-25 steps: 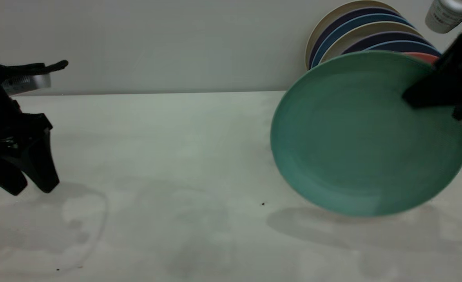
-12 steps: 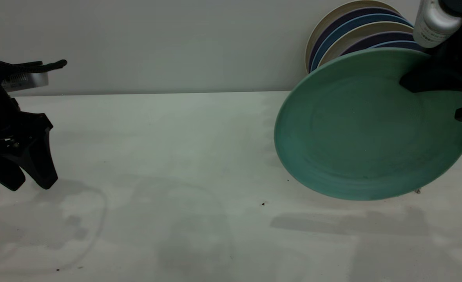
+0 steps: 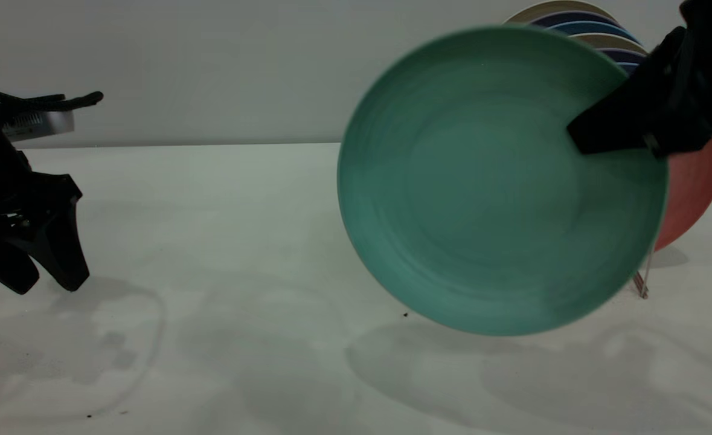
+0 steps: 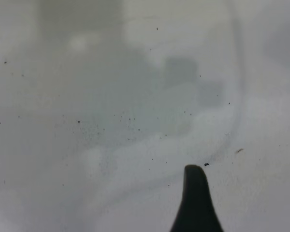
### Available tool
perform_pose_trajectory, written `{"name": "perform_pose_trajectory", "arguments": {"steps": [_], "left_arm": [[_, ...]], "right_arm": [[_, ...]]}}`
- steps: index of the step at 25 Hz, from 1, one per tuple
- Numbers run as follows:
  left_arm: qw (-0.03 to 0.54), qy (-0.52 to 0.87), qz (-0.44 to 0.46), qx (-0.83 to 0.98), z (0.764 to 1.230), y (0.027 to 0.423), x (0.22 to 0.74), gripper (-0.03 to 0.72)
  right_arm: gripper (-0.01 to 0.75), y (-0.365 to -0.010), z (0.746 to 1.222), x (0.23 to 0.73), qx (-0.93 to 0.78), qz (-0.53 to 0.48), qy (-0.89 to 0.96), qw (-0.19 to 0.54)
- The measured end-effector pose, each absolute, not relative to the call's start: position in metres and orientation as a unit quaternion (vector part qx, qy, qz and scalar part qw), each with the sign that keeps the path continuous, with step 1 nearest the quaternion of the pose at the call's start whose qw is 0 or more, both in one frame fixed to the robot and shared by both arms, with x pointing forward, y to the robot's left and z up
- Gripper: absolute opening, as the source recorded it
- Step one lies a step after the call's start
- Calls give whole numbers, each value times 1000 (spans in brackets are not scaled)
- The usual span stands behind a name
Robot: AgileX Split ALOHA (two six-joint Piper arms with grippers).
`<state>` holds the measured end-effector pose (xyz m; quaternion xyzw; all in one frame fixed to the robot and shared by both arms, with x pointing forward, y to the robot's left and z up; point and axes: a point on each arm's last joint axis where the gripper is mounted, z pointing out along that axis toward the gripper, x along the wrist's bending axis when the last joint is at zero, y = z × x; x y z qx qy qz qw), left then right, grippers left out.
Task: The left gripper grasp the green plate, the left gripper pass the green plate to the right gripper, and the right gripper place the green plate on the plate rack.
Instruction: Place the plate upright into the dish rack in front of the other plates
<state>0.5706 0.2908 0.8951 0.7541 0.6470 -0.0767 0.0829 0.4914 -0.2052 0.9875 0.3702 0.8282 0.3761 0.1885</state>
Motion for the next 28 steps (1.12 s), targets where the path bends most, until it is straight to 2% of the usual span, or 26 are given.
{"name": "perform_pose_trajectory", "arguments": {"steps": [6, 10, 20, 28], "left_arm": [[83, 647, -76, 754, 895, 291, 571, 568], [86, 650, -70, 752, 895, 291, 572, 568], [92, 659, -63, 744, 895, 291, 574, 568], [99, 664, -62, 739, 895, 290, 575, 568]], "right_arm": [[73, -207, 990, 493, 440, 376, 803, 141], [73, -215, 1004, 501, 435, 348, 819, 136], [73, -243, 1011, 509, 325, 161, 903, 229], [73, -246, 1039, 524, 258, 133, 914, 283]]}}
